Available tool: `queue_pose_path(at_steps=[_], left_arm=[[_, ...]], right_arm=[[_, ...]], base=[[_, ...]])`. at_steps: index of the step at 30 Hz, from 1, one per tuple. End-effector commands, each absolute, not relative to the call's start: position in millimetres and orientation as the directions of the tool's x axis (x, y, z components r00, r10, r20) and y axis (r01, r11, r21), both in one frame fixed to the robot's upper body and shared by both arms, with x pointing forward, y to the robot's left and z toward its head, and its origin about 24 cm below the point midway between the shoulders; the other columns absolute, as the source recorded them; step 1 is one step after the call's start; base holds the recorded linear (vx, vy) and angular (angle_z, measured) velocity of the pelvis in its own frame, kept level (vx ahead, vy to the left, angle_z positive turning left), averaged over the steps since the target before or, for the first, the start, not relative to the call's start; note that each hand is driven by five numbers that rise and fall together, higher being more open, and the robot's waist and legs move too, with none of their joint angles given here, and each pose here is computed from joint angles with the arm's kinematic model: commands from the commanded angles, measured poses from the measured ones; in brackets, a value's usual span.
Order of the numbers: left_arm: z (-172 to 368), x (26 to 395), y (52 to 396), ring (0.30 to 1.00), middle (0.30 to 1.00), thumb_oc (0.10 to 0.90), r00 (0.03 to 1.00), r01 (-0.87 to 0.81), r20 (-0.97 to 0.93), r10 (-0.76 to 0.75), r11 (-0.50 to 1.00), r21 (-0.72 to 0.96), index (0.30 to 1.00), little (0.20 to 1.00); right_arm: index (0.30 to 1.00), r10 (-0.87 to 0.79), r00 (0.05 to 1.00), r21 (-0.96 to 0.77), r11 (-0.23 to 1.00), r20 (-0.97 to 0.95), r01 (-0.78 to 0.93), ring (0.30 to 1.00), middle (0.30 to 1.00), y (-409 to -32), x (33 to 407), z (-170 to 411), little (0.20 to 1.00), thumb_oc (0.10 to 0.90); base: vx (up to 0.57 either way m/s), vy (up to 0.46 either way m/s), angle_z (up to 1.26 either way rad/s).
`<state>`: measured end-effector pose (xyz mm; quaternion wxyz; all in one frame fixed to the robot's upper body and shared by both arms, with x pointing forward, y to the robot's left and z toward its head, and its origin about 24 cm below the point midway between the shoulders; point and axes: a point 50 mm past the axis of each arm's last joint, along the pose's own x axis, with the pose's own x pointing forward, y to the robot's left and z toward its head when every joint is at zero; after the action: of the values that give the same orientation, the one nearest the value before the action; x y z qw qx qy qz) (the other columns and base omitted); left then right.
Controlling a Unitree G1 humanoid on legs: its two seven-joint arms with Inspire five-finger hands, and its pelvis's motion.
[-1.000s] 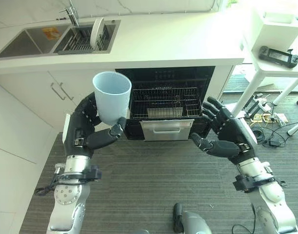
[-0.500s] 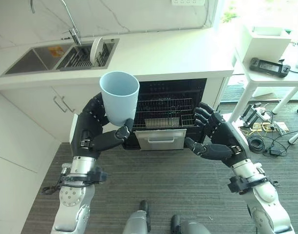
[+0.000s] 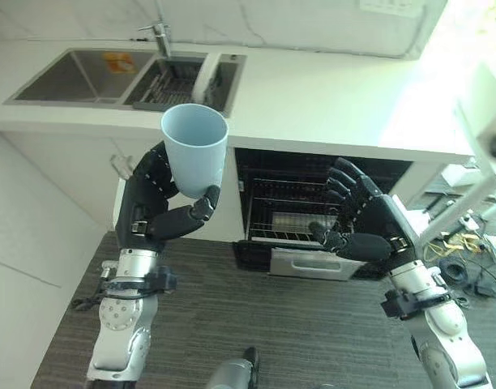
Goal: Place the dishes in the dishwasher.
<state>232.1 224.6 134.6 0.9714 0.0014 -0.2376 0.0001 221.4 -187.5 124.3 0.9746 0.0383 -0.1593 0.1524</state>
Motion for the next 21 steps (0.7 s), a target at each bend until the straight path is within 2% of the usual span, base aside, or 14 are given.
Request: queue_pose_path(at_steps=[1,4,8,12,21], left_arm=[[184.6,219.0,222.7,0.3,0.3,0.4,0.722,0.008,0.689,-0.065,0.996,0.086,0.3,0.3],[185.5,217.3,224.6,0.3,0.3,0.4,0.718,-0.022,0.694,-0.056,0.994,0.103,0.3,0.3],[188.1,221.0,225.5,0.3,0.3,0.4,0.713,-0.047,0.701,-0.029,0.995,0.089,0.3,0.3],[187.5,221.3,222.2,0.3,0.3,0.4,0.719,-0.051,0.694,-0.028,0.994,0.094,0.3,0.3],[180.4,216.3,221.8,0.3,0.3,0.4,0.746,-0.053,0.666,-0.004,0.996,0.065,0.3,0.3]], right_arm=[[0.9,0.256,0.834,0.019,0.953,0.489,-0.303,0.9,0.9,-183.6,219.0,153.8,0.9,0.8],[0.9,0.295,0.836,0.011,0.941,0.463,-0.338,0.9,0.9,-178.6,217.4,147.9,0.9,0.8],[0.9,0.319,0.819,-0.002,0.932,0.477,-0.362,0.9,0.9,-177.3,221.0,150.3,0.9,0.8],[0.9,0.32,0.815,0.013,0.928,0.483,-0.372,0.9,0.9,-174.2,221.5,154.5,0.9,0.8],[0.9,0.345,0.821,0.007,0.921,0.455,-0.391,0.9,0.9,-176.2,219.9,157.0,0.9,0.8]], base=[[0.2,0.244,-0.01],[0.13,0.161,-0.15],[0.12,-0.139,-0.23],[0.2,-0.409,-0.21],[0.26,-0.482,0.18]])
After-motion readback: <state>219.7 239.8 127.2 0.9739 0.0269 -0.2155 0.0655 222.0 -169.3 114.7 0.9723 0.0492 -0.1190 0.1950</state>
